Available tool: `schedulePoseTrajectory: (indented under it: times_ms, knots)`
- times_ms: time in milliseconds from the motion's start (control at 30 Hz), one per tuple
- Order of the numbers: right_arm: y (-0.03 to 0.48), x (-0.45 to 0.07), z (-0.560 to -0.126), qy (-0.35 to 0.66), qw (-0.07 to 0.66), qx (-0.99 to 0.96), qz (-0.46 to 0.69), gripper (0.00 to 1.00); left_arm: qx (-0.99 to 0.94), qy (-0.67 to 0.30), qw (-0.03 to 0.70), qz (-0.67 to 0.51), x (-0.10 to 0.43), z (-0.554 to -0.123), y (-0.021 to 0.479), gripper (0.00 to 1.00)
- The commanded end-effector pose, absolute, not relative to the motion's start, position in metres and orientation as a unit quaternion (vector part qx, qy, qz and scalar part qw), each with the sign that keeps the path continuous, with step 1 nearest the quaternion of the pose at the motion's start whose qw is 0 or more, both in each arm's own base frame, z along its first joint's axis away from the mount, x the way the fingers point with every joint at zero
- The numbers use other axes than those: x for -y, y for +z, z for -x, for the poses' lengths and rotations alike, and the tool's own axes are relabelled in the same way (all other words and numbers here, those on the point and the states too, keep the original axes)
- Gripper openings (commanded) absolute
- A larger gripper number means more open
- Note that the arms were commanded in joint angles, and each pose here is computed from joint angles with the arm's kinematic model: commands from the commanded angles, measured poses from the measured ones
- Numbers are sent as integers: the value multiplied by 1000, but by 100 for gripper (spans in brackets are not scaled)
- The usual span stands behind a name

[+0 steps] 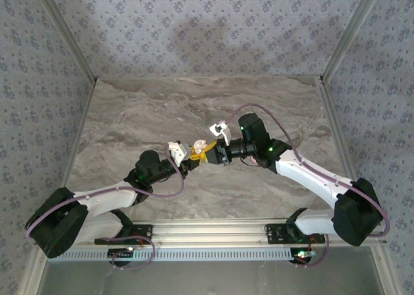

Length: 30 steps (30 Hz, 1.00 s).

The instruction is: Insert the wireless bluetooth earbuds into the charging case

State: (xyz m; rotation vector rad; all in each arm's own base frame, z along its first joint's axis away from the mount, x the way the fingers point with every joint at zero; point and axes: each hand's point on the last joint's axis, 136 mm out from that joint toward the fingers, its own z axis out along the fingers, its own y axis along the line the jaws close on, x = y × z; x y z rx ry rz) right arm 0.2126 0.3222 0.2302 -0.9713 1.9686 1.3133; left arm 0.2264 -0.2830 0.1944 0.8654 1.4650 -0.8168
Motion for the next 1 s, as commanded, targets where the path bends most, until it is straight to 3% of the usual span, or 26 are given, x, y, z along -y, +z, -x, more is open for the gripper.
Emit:
schedulePoseTrajectory:
  times_ms: [0,367,600,967]
  knots:
    - [241,-329,-214,498,296,-725,372,25,-600,-354,610,-377,286,-224,217,9]
    - [251,-324,-211,478,324,-718,389,33,-597,-359,604,-388,287,-220,216,10]
    - [279,-290,-215,417,398,-706,413,57,-579,-385,580,-424,296,-204,215,10]
    - [270,-296,-234,465,320,-722,401,67,-559,-404,564,-453,302,-192,219,10]
